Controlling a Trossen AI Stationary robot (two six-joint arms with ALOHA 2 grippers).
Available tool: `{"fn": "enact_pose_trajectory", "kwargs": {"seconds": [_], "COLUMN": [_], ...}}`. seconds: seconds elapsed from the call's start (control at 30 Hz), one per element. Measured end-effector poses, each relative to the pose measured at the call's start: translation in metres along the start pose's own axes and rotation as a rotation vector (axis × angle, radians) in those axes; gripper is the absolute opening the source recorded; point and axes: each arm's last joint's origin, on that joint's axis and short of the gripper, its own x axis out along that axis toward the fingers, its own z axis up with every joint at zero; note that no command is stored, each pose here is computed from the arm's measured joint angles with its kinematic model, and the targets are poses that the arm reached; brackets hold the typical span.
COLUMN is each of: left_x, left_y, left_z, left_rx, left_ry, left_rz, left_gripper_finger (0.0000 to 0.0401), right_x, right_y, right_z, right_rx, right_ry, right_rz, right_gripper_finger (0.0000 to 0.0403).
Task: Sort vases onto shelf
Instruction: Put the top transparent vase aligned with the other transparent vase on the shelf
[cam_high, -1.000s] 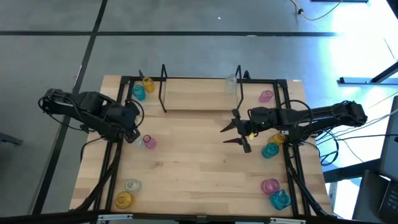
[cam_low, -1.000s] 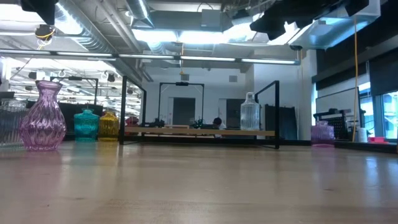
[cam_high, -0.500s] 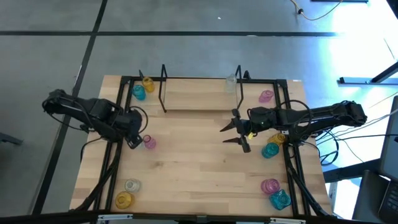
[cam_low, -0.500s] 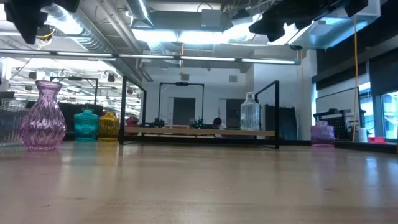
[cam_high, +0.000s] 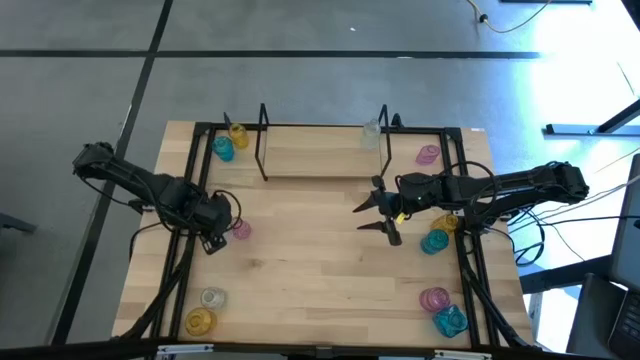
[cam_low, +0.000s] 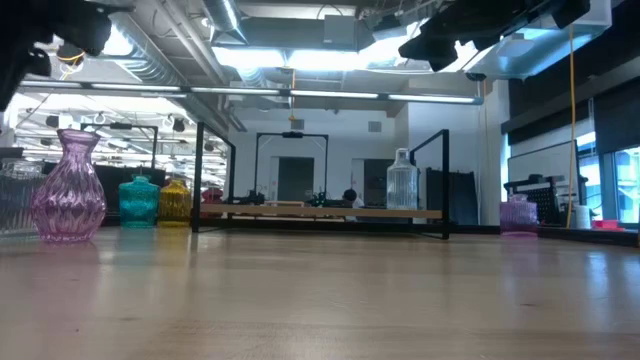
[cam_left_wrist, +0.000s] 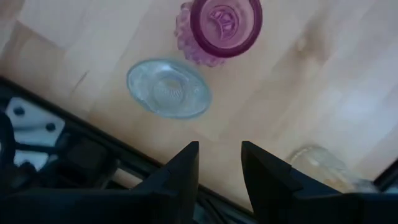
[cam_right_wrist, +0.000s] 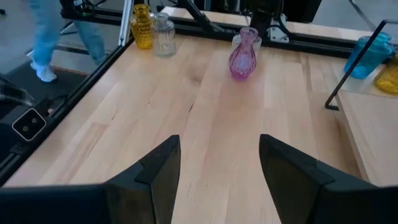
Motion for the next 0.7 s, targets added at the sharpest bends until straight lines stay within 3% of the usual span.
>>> {"fn": "enact_pose_trajectory", "kwargs": {"seconds": [0.27,0.7], "left_x": [0.012,0.035], "left_y": [-0.004,0.002], "left_z": [0.003,0.001], "left_rx": [0.143,0.178], "left_ry": [-0.085,-0.07], "left_rz": [0.007,0.067], "left_gripper_finger": [0.0113,0.0113], "right_x": [0.0,0.0], "right_y": [0.0,0.0], "right_z": [0.0,-0.001], "right_rx": [-0.002,-0.002], "right_ry": [0.002,0.005], "right_rz": [0.0,0.0], "right_gripper_finger": [0.0204,0.0204]}}
